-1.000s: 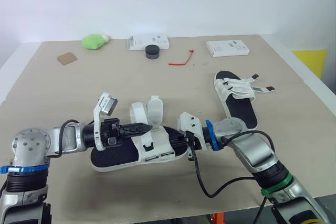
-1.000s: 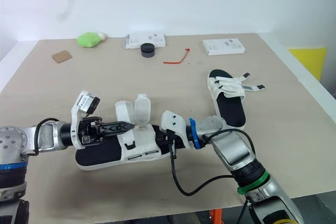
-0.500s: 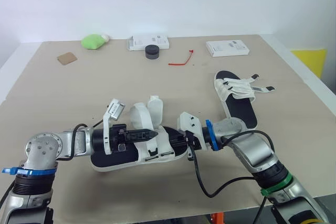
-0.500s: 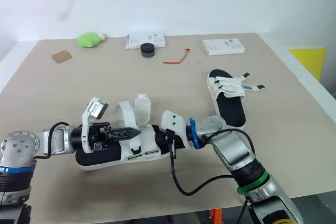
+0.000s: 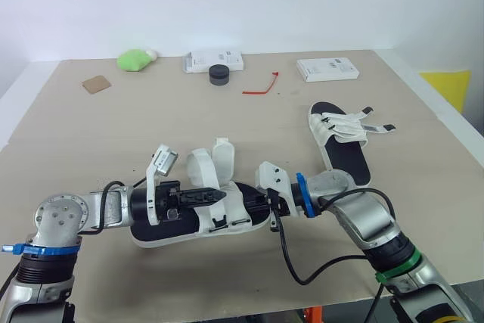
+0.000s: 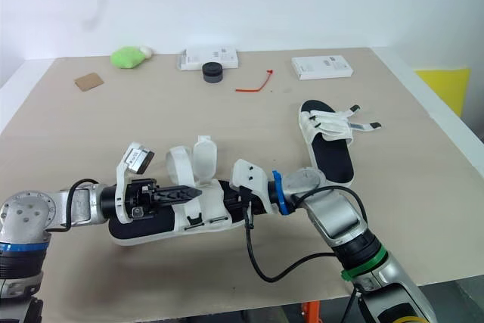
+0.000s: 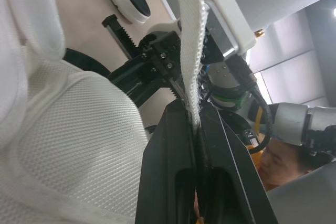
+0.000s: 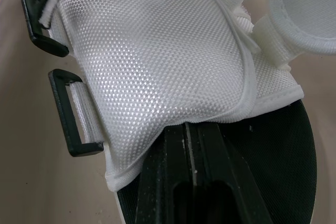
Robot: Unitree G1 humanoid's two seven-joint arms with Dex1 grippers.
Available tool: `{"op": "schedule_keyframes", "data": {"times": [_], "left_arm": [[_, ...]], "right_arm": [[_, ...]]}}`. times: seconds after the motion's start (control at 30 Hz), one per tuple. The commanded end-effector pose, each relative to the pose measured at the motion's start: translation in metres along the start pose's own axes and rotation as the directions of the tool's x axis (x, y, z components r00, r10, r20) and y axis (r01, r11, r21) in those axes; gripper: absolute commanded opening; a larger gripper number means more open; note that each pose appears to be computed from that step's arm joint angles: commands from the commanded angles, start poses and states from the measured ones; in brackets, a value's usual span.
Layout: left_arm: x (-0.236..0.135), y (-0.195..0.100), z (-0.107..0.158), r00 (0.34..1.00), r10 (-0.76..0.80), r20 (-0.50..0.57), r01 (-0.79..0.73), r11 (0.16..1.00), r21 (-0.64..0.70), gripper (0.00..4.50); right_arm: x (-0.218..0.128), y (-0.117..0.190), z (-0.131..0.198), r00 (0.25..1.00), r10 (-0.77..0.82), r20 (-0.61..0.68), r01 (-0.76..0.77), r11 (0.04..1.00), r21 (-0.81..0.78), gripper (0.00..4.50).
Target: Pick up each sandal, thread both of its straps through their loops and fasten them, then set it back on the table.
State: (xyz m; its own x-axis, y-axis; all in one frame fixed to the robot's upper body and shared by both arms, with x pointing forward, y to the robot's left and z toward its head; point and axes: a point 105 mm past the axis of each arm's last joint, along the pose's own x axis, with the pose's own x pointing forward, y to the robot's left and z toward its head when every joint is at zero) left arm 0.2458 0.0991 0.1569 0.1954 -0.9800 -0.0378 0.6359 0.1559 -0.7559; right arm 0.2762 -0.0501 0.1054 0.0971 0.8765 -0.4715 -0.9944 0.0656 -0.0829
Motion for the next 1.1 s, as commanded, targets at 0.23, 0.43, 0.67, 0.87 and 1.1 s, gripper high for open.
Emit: {"op": "schedule_keyframes", "data": {"times": [0.23, 0.43, 0.67, 0.87, 1.1], "left_arm": [[-0.003, -0.005, -0.006, 1.000, 0.005, -0.015, -0.005, 0.999, 0.048, 0.04], [-0.004, -0.001, -0.009, 1.000, 0.027, -0.010, -0.026, 0.997, 0.073, 0.04], [-0.004, 0.002, -0.010, 0.999, 0.044, 0.000, -0.044, 0.989, 0.139, 0.04], [-0.005, 0.001, -0.011, 0.999, 0.032, 0.001, -0.032, 0.984, 0.174, 0.04], [-0.005, -0.005, -0.013, 1.000, 0.017, -0.012, -0.013, 0.968, 0.251, 0.04]], "right_arm": [[0.015, 0.014, -0.026, 0.996, 0.061, -0.071, -0.055, 0.995, 0.084, 0.00], [0.014, 0.015, -0.026, 0.995, 0.062, -0.072, -0.056, 0.995, 0.087, 0.00], [0.015, 0.015, -0.025, 0.995, 0.070, -0.065, -0.065, 0.994, 0.088, 0.00], [0.015, 0.015, -0.024, 0.995, 0.077, -0.063, -0.071, 0.994, 0.088, 0.00], [0.015, 0.016, -0.024, 0.995, 0.081, -0.064, -0.075, 0.993, 0.090, 0.00]]}}
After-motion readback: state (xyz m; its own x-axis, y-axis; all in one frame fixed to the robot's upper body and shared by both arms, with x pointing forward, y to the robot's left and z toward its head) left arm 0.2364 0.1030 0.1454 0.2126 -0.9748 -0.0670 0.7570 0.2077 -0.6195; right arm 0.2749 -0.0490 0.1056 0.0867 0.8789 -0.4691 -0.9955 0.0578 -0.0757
